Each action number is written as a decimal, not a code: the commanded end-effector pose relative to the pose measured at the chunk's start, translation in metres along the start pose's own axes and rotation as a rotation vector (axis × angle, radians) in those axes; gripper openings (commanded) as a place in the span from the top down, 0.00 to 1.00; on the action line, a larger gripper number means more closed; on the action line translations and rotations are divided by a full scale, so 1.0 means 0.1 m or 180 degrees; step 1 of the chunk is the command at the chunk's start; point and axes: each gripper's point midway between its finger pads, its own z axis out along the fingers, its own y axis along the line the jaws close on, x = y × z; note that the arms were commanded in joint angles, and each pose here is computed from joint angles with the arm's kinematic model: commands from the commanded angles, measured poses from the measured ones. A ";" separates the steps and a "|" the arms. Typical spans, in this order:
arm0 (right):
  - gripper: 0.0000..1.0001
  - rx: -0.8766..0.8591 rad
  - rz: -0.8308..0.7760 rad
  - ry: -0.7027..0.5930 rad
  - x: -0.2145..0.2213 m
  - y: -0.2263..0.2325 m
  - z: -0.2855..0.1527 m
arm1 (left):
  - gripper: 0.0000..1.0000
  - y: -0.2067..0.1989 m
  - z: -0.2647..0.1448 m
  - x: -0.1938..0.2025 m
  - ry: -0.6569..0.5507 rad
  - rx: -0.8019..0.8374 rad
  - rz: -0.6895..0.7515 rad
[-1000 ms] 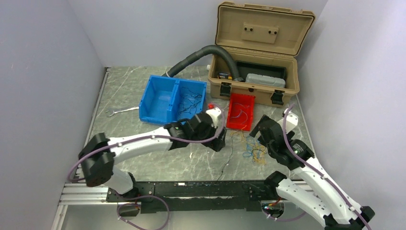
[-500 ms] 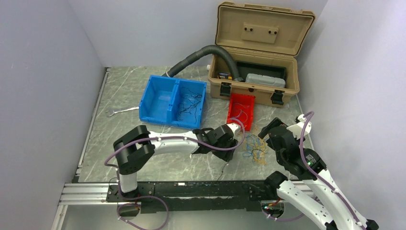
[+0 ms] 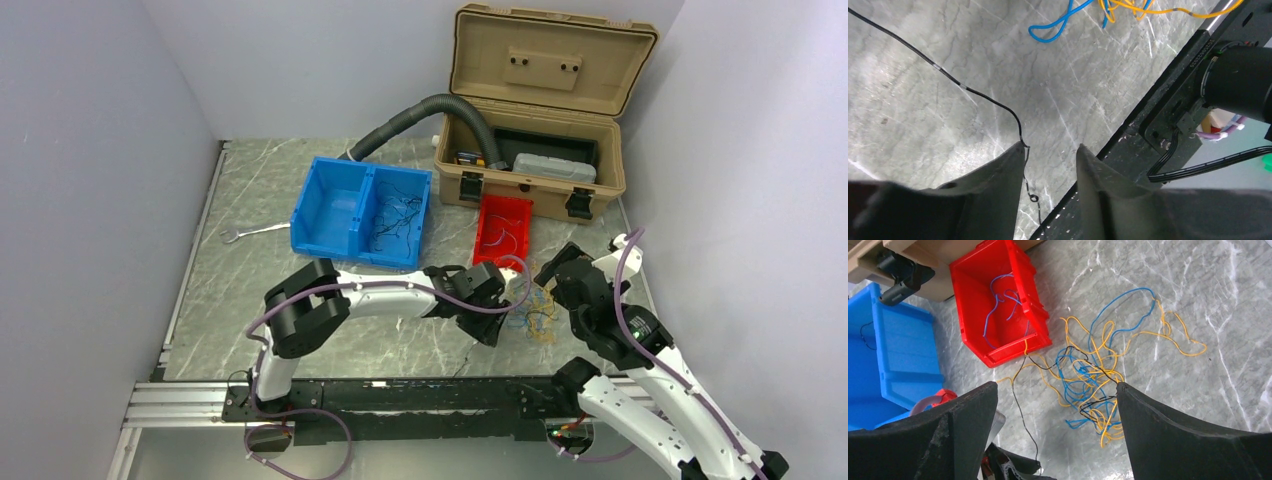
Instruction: Untangle the cables
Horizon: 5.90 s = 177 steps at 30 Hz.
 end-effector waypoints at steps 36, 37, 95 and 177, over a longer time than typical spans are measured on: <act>0.12 -0.0394 0.0398 0.0326 0.33 0.15 0.02 | 0.07 0.19 -0.72 -0.37 -0.0756 -0.0050 0.0114; 0.12 -0.0403 0.0409 0.0323 0.32 0.16 0.01 | 0.07 0.21 -0.66 -0.36 -0.0742 -0.0064 0.0107; 0.18 0.0998 0.0994 0.0853 1.28 -0.66 0.71 | 1.00 -0.06 -3.45 -1.31 -0.1796 -0.0109 0.0606; 1.00 -0.3884 -0.1839 0.0244 -0.46 3.11 -1.02 | 1.00 1.31 -5.08 -1.01 -0.3065 -0.1324 -0.0056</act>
